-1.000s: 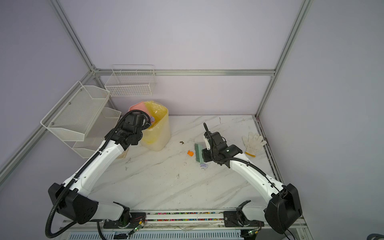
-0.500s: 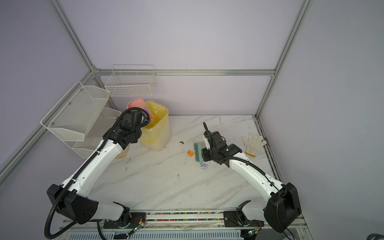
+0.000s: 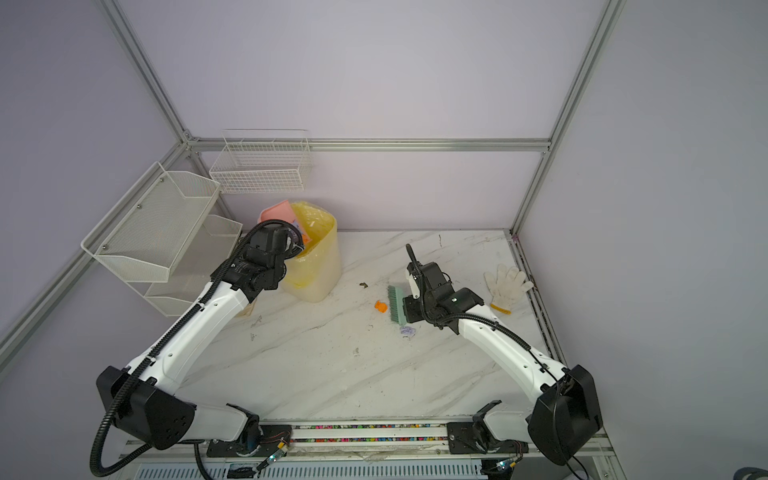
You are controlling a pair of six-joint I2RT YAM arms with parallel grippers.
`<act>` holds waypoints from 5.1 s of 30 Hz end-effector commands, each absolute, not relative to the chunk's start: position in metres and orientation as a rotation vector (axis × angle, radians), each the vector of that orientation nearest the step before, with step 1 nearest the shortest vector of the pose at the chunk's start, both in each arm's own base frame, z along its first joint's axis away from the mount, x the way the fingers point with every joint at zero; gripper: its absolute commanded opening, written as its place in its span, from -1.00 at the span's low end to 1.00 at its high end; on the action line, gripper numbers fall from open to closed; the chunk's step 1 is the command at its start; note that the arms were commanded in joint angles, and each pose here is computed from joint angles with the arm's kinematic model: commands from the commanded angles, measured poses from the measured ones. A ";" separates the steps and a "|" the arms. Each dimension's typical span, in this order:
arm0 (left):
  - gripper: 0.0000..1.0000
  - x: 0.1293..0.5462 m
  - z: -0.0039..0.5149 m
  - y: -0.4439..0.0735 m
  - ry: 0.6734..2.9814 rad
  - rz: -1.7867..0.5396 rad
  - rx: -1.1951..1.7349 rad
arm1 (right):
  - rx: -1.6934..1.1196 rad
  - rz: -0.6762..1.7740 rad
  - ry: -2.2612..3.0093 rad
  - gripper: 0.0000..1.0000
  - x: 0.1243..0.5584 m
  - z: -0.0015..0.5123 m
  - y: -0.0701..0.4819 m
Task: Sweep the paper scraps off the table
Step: 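Tip the pink dustpan into the yellow bin with the left gripper, then lower the empty pink dustpan beside the remaining scraps with the left gripper, then lift the mint-green brush with the right gripper behind the orange and lavender scraps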
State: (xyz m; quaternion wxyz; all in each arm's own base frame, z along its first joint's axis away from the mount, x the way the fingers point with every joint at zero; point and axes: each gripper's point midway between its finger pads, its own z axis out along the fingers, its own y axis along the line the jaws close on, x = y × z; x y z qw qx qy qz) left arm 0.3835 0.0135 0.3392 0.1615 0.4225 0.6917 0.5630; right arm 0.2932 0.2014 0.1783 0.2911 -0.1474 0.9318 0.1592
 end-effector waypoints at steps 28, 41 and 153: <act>-1.00 0.399 0.392 -0.001 1.846 1.685 1.068 | -0.363 0.504 2.396 -1.00 0.295 0.205 0.206; -1.00 0.399 0.397 0.019 1.871 1.704 0.985 | -0.351 0.500 2.390 -1.00 0.294 0.206 0.205; -0.83 0.224 0.106 -0.192 2.579 0.433 0.955 | 0.535 0.868 2.529 -1.00 0.292 0.135 0.175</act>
